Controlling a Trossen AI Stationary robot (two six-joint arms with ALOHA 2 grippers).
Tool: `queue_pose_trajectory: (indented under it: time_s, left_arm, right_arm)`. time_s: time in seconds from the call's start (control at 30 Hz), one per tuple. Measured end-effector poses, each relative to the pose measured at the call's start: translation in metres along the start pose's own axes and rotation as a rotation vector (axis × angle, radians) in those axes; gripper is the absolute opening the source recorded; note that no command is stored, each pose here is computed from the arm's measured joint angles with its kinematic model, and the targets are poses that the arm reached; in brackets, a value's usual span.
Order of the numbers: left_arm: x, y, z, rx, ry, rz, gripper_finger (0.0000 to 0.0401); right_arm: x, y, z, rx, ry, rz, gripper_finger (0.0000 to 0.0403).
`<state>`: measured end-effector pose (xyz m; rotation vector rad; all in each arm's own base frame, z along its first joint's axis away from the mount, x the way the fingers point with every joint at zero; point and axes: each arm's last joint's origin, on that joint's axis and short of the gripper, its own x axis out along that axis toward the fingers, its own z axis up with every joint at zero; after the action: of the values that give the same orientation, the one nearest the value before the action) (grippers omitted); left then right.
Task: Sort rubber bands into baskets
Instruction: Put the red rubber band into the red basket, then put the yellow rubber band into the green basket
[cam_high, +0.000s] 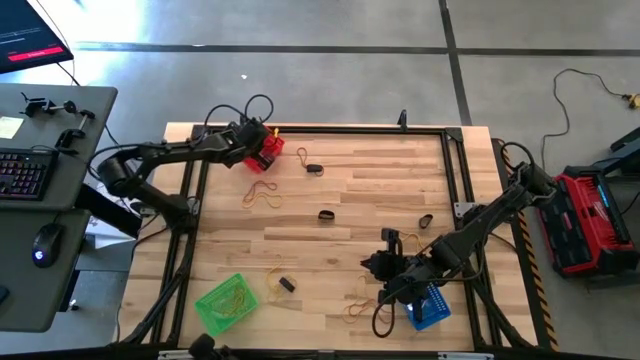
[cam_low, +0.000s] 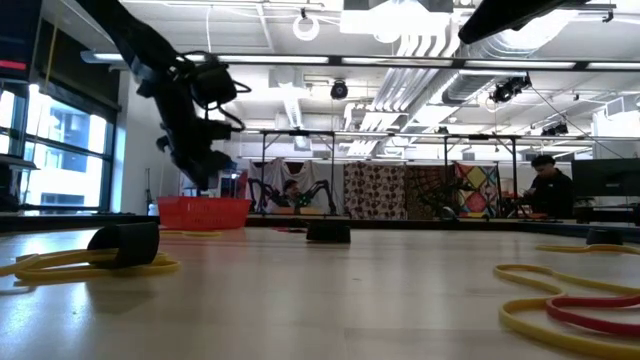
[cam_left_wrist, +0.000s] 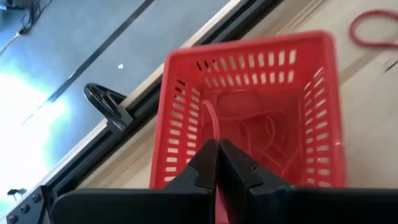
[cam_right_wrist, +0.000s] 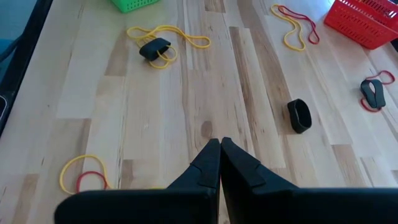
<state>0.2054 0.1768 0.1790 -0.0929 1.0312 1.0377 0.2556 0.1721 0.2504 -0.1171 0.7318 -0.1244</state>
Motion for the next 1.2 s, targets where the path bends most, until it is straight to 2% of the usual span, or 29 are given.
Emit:
queue_pose_trajectory:
  time_s: [0.2,0.43,0.8,0.9,1.07,1.2]
  left_arm:
    - [0.004,-0.001,-0.001,0.014,0.016,0.005,0.0014]
    - [-0.001,-0.008,-0.001,0.086,-0.003,-0.002,0.0052]
    - [-0.008,-0.01,0.001,0.092,-0.026,0.004,0.011]
    - [-0.022,-0.013,0.003,0.106,-0.073,-0.01,0.0115]
    - [-0.063,-0.025,0.002,0.171,-0.181,-0.073,0.0116]
    - [-0.099,-0.036,-0.009,0.193,-0.236,-0.188,0.0116]
  right_arm:
    - [0.001,-0.001,0.001,0.003,0.0,-0.003,0.0]
    - [0.005,-0.008,0.003,0.019,0.006,-0.02,0.0]
    - [0.007,-0.01,0.004,0.018,0.012,-0.019,0.0]
    - [0.007,-0.01,0.004,0.012,0.013,-0.017,0.0]
    - [0.007,-0.01,0.004,0.011,0.012,-0.017,0.0]
    - [0.007,-0.01,0.004,0.013,0.012,-0.017,0.0]
